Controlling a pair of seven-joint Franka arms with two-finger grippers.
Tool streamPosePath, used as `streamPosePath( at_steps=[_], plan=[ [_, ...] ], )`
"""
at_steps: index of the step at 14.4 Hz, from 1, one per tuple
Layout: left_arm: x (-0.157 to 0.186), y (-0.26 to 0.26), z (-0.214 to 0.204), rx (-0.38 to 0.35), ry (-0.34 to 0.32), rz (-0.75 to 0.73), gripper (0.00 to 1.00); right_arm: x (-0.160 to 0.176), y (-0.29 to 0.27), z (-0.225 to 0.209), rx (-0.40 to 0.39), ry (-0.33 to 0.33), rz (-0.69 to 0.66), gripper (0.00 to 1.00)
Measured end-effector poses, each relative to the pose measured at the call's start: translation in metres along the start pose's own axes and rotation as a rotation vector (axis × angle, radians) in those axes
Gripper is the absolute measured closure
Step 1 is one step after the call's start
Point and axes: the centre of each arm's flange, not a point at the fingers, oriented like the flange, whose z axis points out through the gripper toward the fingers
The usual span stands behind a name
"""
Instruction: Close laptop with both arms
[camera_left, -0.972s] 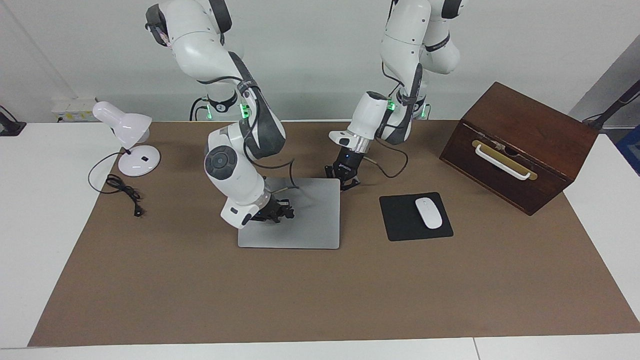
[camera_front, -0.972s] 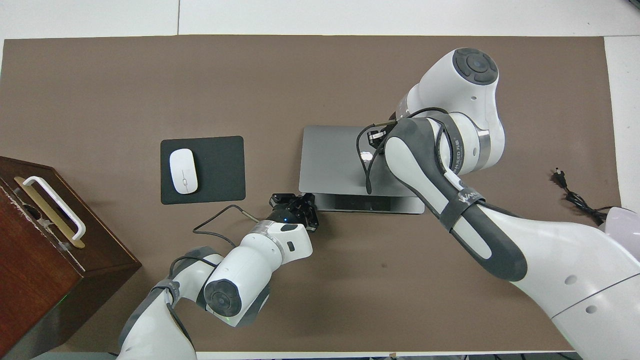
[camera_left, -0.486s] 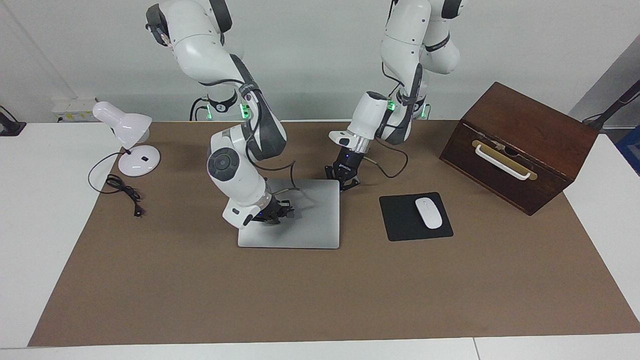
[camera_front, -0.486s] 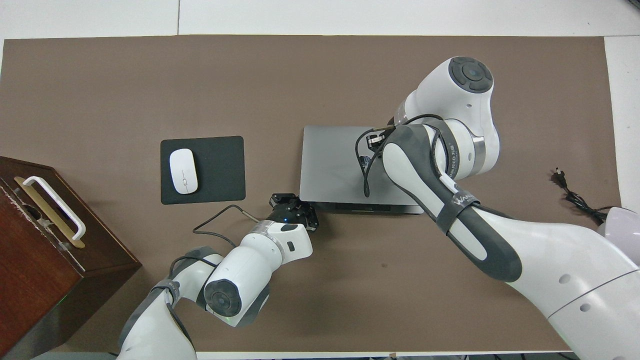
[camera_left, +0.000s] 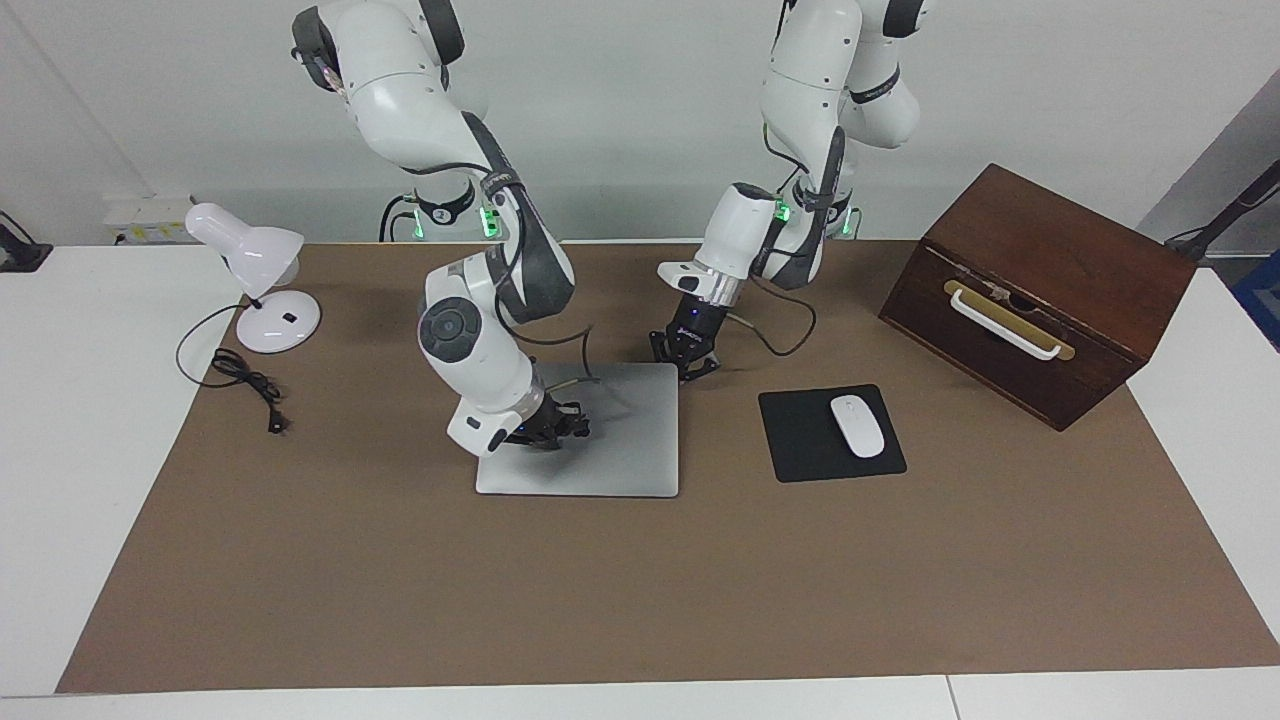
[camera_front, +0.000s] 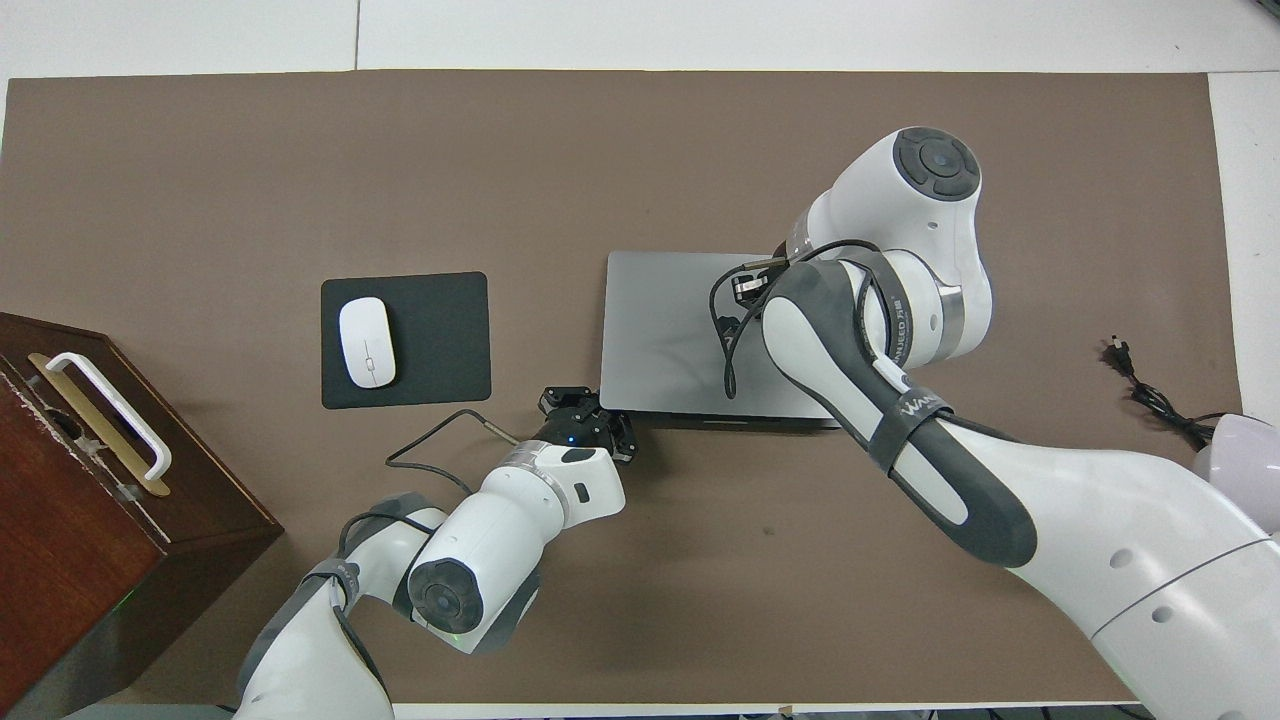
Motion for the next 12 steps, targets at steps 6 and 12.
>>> streamPosePath(
  at_steps=[6,12],
  plan=[
    [0.0,0.0,0.0,0.0,0.0,0.0,0.99,-0.002,0.0,0.001,-0.001,0.008,0.0,0.99],
    [0.0,0.0,0.0,0.0,0.0,0.0,0.99,-0.001,-0.003,-0.009,0.001,0.012,-0.002,0.99]
  ],
)
